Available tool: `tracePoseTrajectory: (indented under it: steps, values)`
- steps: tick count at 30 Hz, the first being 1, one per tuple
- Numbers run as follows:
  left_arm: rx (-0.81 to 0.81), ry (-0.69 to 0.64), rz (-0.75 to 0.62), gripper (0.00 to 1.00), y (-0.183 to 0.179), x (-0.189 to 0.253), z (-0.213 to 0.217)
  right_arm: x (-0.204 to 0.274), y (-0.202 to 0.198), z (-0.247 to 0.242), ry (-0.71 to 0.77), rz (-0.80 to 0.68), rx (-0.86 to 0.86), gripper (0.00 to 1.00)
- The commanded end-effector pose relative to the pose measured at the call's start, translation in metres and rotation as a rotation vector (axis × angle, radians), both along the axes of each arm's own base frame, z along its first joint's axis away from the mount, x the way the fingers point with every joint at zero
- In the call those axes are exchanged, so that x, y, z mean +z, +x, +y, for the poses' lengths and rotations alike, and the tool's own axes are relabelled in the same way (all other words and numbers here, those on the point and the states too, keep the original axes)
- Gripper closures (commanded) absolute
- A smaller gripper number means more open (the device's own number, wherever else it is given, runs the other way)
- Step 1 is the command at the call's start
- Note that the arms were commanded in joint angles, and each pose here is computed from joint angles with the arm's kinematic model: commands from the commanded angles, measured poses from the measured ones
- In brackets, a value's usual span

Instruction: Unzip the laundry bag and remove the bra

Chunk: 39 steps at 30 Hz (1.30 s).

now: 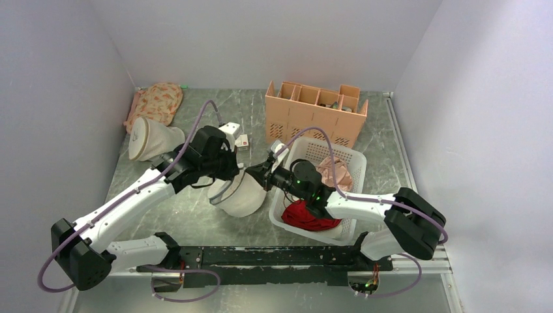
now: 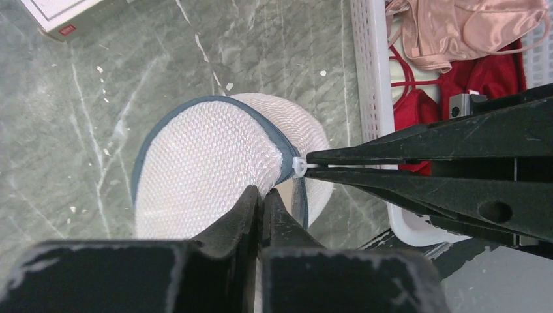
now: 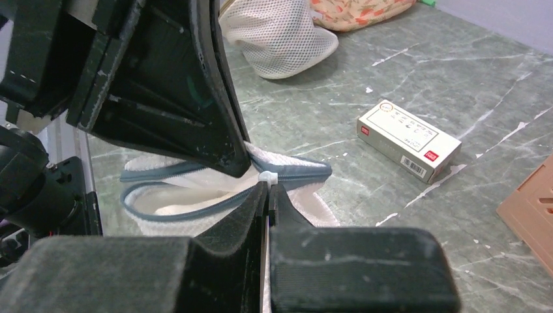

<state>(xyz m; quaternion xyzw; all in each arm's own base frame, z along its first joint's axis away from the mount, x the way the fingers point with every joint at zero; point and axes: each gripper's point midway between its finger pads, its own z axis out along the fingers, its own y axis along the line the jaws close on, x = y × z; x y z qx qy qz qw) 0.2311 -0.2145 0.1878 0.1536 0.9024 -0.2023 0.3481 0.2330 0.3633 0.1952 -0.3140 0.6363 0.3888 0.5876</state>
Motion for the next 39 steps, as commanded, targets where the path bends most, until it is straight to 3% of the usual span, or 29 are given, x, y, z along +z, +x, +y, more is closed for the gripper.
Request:
tracePoseTrajectory:
  steps: [1, 10, 19, 22, 27, 31, 35, 39]
  values:
    - [-0.026, 0.09, -0.079, 0.93, 0.009, 0.02, 0.011, 0.001, 0.006, -0.001, 0.019, -0.001, -0.037, 1.0]
    - [-0.042, 0.082, -0.223, 0.93, 0.001, 0.062, 0.03, -0.02, 0.036, -0.015, 0.02, 0.129, -0.163, 1.0]
    - [-0.054, 0.049, -0.117, 0.92, -0.019, 0.045, 0.029, -0.009, 0.033, -0.018, 0.037, 0.095, -0.121, 1.0]
    - [-0.056, 0.043, -0.082, 0.81, -0.021, 0.038, 0.026, 0.001, 0.017, -0.011, 0.061, 0.057, -0.028, 1.0]
    - [-0.083, 0.026, -0.029, 0.48, -0.02, 0.034, 0.012, 0.012, 0.002, -0.004, 0.083, 0.021, 0.04, 1.0]
    - [-0.105, -0.022, -0.021, 0.28, -0.015, 0.039, -0.004, 0.014, -0.002, -0.003, 0.067, 0.001, 0.04, 1.0]
    - [-0.134, -0.061, -0.028, 0.17, -0.01, 0.045, -0.017, 0.015, -0.002, -0.003, 0.064, -0.007, 0.037, 1.0]
    - [-0.123, -0.041, -0.002, 0.25, -0.007, 0.035, -0.018, 0.015, -0.001, -0.004, 0.062, -0.009, 0.033, 1.0]
